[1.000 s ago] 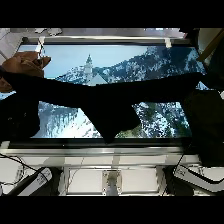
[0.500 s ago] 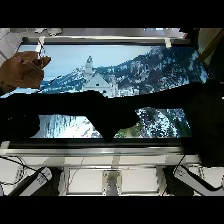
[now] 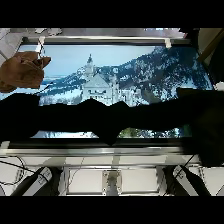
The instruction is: Fold the clothes and pants, and hang the long-sleeved shirts on hangers.
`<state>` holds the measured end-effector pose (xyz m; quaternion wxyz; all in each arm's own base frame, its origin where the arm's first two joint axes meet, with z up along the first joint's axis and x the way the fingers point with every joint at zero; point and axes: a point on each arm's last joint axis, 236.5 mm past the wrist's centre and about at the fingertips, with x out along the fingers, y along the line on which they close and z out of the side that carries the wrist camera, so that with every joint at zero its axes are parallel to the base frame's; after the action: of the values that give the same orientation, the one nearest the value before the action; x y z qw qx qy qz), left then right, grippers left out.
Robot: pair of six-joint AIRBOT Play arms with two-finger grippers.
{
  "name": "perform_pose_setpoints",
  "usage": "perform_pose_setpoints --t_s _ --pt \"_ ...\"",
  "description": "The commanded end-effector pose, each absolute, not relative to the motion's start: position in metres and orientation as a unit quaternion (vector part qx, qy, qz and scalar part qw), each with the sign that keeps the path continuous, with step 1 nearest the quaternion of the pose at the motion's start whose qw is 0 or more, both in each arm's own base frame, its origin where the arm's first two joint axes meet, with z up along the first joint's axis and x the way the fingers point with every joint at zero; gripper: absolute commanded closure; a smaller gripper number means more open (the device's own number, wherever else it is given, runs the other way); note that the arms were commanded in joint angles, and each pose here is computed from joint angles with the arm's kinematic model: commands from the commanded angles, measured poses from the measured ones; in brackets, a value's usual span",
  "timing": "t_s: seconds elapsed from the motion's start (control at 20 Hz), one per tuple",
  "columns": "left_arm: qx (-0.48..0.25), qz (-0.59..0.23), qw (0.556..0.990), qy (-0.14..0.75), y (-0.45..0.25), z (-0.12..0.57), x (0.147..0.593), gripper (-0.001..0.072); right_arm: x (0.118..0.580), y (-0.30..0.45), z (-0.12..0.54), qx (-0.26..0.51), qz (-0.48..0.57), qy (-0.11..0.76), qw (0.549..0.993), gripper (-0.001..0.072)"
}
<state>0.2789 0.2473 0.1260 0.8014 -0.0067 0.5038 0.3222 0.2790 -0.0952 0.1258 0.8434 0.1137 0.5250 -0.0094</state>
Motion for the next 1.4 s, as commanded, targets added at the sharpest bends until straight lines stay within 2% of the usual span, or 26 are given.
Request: perform_pose_setpoints --t_s 0.0,0.1,0.15,0.2,0.25,0.3,0.4,0.45,0.5,0.65,0.75,0.9,1.05,1.35 --pt "-0.015 0.309 0.761 0.57 0.255 0.077 0.282 0.069 0.221 -0.081 0.028 0.157 -0.01 0.644 0.749 0.0705" --pt "-0.022 0.3 0.741 0.6 0.255 0.053 0.282 0.0689 0.188 -0.065 -0.022 0.181 -0.001 0.696 0.694 0.0703" --pt "-0.023 0.297 0.736 0.607 0.255 0.046 0.282 0.069 0.181 -0.059 -0.031 0.192 0.006 0.706 0.682 0.0693" --pt "-0.023 0.297 0.736 0.608 0.256 0.045 0.283 0.069 0.185 -0.054 -0.031 0.202 0.013 0.701 0.684 0.057" --pt "-0.022 0.297 0.737 0.606 0.257 0.045 0.284 0.0689 0.202 -0.047 -0.021 0.225 0.021 0.675 0.703 0.0373" --pt "-0.021 0.298 0.738 0.605 0.257 0.047 0.284 0.0689 0.233 -0.039 -0.002 0.254 0.034 0.627 0.736 0.0348" --pt "-0.022 0.298 0.74 0.603 0.256 0.048 0.284 0.0689 0.299 -0.033 0.037 0.301 0.051 0.511 0.804 0.0403" --pt "-0.022 0.298 0.74 0.603 0.256 0.049 0.284 0.0689 0.317 -0.031 0.041 0.301 0.053 0.49 0.816 0.0404" --pt "-0.022 0.298 0.74 0.603 0.256 0.049 0.284 0.0689 0.322 -0.02 0.029 0.3 0.064 0.51 0.804 0.0401" --pt "-0.024 0.297 0.74 0.603 0.255 0.048 0.284 0.0689 0.322 0.042 -0.028 0.318 0.134 0.602 0.72 0.0357" --pt "-0.026 0.296 0.738 0.606 0.254 0.048 0.282 0.0689 0.333 0.085 -0.062 0.32 0.184 0.619 0.693 0.0359" --pt "-0.031 0.295 0.729 0.616 0.251 0.046 0.276 0.0689 0.343 0.128 -0.092 0.349 0.223 0.62 0.667 0.0358" --pt "-0.031 0.295 0.728 0.618 0.25 0.046 0.276 0.0689 0.351 0.151 -0.096 0.385 0.254 0.603 0.651 0.0358" --pt "-0.033 0.295 0.725 0.622 0.249 0.045 0.273 0.0688 0.351 0.165 -0.107 0.337 0.263 0.633 0.645 0.0373"
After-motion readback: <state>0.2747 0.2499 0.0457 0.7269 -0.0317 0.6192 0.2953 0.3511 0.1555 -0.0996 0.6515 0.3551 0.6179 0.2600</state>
